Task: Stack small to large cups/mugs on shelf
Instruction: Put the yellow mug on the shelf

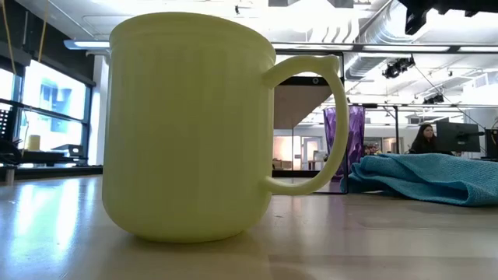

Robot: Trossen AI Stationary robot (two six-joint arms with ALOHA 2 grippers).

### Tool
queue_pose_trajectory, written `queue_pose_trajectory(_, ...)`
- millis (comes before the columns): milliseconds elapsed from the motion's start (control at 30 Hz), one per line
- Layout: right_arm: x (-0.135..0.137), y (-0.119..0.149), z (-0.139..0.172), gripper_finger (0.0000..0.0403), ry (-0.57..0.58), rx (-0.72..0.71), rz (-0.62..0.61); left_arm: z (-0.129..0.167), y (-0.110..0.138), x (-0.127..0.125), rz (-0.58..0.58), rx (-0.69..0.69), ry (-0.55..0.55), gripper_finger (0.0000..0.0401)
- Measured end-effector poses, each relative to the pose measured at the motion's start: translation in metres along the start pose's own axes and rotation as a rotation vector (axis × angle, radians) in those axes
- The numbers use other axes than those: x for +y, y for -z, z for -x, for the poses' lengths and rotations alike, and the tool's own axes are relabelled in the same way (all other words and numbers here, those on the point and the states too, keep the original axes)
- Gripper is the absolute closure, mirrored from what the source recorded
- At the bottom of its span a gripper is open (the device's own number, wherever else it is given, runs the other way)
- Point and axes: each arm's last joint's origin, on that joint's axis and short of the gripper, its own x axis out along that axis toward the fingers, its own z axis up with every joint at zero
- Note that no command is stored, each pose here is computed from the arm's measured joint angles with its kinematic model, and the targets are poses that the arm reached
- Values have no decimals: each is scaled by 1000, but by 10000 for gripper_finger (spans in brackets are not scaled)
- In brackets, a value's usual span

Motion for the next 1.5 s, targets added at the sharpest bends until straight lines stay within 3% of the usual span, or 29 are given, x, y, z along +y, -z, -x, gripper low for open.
queue_pose_trajectory(267,0,2,4,350,-1,28,-81,-29,-7,6,-126,101,109,229)
queue_pose_trajectory(367,0,2,6,350,-1,29,-92,-33,-6,6,-165,133,107,229)
queue_pose_trajectory(500,-1,3,6,350,3,34,-147,-31,10,10,-144,295,61,229)
queue_pose_trajectory(700,0,4,5,350,6,46,-162,-22,28,17,91,490,-73,229)
queue_pose_trajectory(1200,0,5,3,350,5,54,-104,-23,28,15,744,483,-187,229)
queue_pose_trajectory(1500,0,6,3,350,-10,61,-99,-36,37,14,967,521,-257,229)
